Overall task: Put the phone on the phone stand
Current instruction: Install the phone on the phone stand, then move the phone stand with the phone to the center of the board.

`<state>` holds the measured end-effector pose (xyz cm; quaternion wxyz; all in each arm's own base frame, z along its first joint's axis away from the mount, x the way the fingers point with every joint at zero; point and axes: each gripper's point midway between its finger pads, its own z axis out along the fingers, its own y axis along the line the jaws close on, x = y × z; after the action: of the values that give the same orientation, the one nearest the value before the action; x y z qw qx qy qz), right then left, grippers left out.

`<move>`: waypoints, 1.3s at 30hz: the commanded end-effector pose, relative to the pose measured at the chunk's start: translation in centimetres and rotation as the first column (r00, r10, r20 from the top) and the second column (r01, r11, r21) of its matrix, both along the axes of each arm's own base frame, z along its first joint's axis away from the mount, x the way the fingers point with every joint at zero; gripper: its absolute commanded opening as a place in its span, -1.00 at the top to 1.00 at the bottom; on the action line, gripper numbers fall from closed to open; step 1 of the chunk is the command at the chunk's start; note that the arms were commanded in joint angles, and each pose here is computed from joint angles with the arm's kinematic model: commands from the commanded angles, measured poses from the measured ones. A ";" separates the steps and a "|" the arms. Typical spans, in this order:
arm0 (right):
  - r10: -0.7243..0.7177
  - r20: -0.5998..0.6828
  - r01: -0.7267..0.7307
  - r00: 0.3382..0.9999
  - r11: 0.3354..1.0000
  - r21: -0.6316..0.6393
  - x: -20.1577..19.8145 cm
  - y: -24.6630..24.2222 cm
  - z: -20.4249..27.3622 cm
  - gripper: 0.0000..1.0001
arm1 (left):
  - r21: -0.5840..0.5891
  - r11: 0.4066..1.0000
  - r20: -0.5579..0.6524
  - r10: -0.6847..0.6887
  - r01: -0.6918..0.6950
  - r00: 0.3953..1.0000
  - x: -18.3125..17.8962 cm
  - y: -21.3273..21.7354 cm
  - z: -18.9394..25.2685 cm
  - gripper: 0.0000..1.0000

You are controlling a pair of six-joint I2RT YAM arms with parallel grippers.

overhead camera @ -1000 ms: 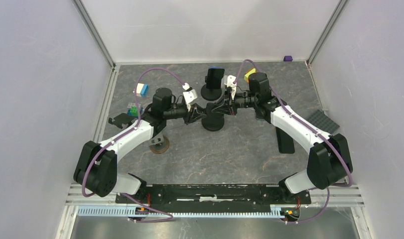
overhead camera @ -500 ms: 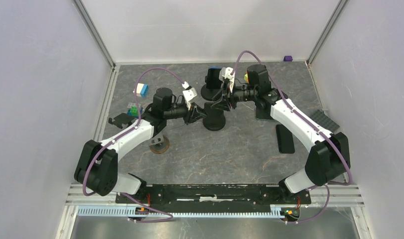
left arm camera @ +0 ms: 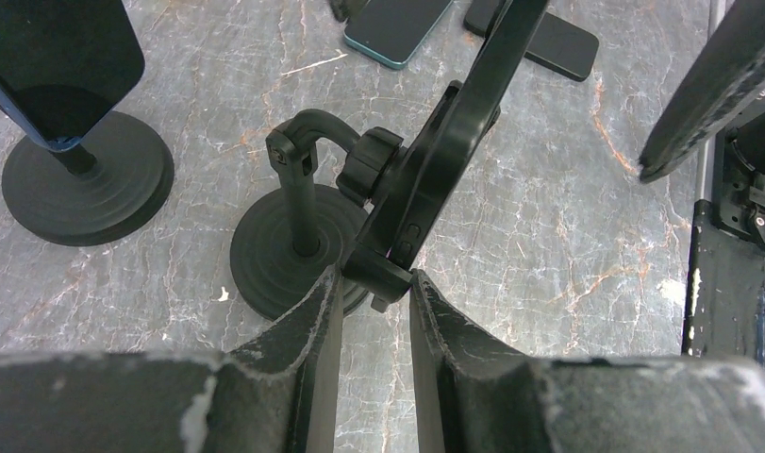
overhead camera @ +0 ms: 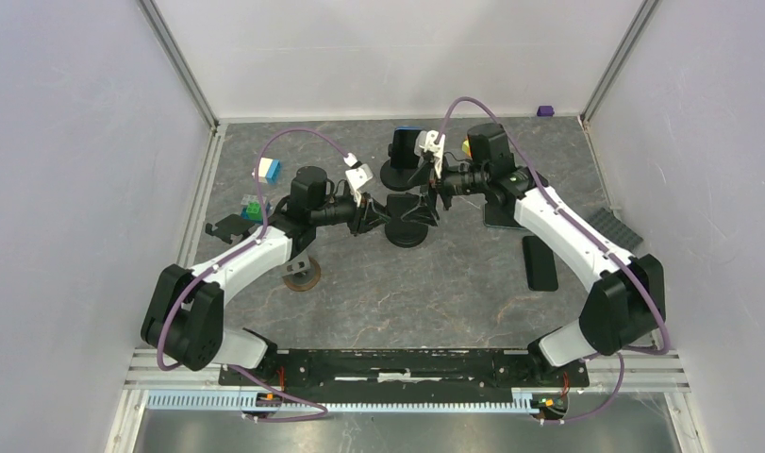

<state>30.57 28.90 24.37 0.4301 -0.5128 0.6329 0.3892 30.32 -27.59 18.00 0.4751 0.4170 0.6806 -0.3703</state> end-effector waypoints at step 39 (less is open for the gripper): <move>-0.191 0.103 0.206 0.976 0.965 -0.162 -0.7 -7.0 -3.7 -0.96 | -0.080 0.974 0.107 -0.201 0.210 0.974 -0.2 -3.3 2.3 0.28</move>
<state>30.09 22.57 19.88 0.4342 -0.4983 0.6990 0.2731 29.76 -29.93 17.69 0.4516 0.4534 0.6413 -0.4234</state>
